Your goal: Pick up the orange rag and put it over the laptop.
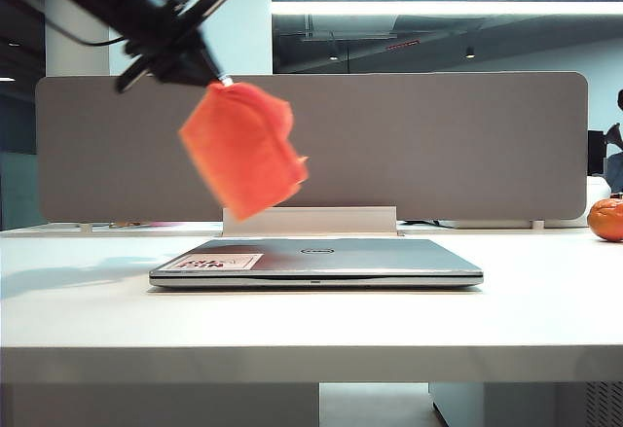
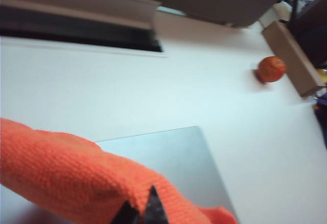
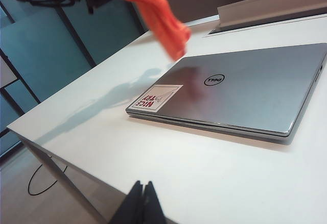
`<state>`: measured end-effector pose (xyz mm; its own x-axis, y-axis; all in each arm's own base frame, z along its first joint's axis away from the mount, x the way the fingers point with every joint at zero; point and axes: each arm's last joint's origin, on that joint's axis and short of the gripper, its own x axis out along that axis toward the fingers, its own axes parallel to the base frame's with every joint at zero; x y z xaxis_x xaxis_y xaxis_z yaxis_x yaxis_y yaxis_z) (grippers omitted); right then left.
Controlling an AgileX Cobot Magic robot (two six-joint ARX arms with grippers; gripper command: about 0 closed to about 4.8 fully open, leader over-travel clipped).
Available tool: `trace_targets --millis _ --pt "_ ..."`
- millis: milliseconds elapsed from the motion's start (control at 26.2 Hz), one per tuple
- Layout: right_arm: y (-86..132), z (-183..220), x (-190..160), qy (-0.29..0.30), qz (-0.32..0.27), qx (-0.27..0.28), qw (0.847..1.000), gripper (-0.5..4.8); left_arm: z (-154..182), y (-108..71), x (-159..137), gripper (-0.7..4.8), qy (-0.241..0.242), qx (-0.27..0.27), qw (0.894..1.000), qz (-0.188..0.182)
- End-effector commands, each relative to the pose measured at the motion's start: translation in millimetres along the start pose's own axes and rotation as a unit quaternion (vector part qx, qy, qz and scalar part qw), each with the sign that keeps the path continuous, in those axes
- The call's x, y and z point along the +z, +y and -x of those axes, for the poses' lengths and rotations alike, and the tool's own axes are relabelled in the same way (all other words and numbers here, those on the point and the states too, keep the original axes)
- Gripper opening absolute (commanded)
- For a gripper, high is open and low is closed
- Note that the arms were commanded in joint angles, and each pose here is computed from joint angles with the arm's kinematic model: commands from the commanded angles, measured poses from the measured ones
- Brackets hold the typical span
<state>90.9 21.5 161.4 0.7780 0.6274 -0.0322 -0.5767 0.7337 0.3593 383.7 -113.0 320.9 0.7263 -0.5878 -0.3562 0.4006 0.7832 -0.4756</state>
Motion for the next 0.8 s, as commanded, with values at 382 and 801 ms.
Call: trace_targets --millis 382,801 --pt "0.0 0.0 0.3 -0.004 0.005 0.001 1.000 -0.05 -88.7 -54.1 -19.8 -0.06 0.057 -0.098 0.993 0.015" --pt "0.0 0.0 0.3 -0.004 0.005 0.001 1.000 -0.05 -98.2 -93.3 -21.7 -0.06 0.084 -0.141 0.987 -0.001"
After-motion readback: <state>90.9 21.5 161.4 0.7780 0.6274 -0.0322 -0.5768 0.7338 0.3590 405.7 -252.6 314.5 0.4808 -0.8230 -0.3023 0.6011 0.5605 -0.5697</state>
